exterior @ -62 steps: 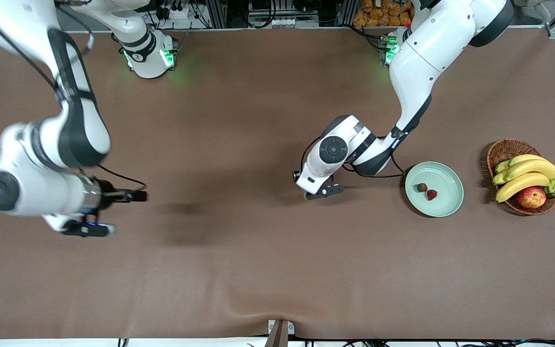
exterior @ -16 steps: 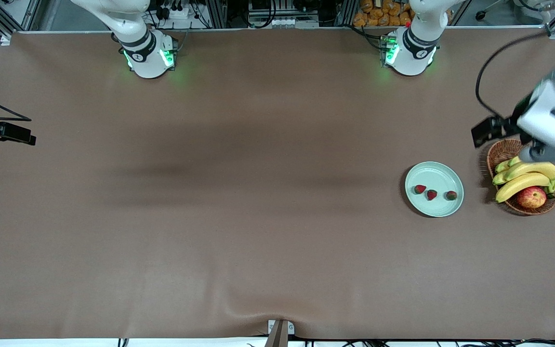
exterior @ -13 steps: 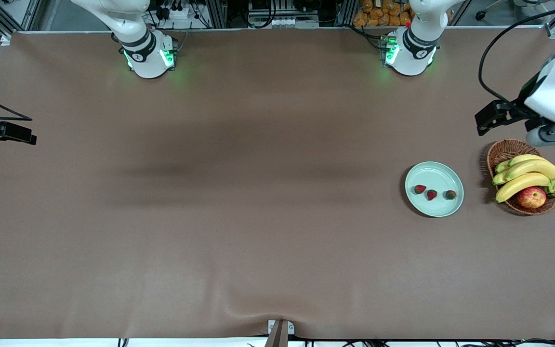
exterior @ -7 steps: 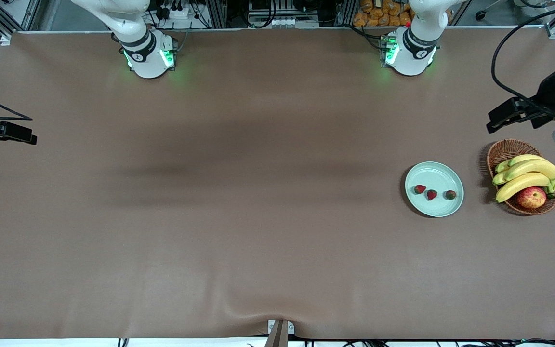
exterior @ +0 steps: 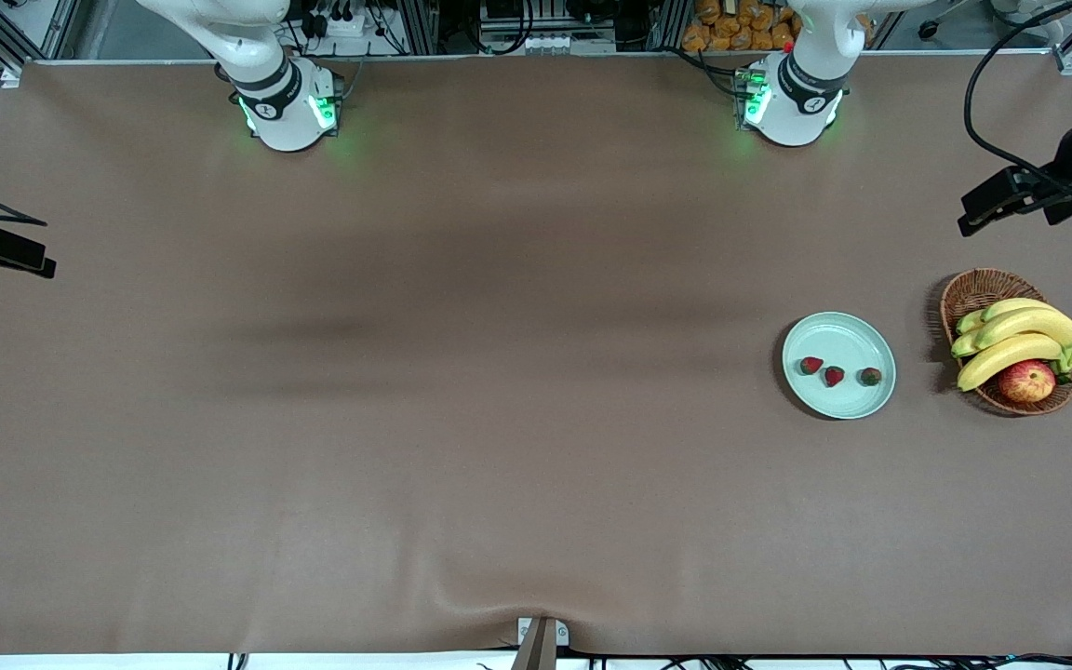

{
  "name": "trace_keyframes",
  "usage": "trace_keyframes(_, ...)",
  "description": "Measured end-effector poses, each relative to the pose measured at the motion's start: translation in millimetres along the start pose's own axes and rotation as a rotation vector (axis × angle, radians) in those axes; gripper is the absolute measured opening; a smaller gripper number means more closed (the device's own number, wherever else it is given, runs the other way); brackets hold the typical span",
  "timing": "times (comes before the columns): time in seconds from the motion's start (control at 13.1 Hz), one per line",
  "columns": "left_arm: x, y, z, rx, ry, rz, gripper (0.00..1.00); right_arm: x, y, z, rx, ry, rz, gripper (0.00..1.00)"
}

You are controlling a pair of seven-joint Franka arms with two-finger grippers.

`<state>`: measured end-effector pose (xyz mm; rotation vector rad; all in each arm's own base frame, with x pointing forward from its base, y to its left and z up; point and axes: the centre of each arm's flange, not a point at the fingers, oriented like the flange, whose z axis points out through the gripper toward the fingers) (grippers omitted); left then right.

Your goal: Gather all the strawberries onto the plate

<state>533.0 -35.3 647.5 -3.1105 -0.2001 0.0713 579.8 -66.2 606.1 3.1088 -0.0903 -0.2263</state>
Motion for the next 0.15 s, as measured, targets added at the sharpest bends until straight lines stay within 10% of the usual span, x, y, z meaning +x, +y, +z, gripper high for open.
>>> trace_keyframes(0.15,-4.1,-4.5,-1.2,0.000,0.002,-0.007,1.00,-0.4,1.4,0.1,0.000,-0.003,0.003,1.00)
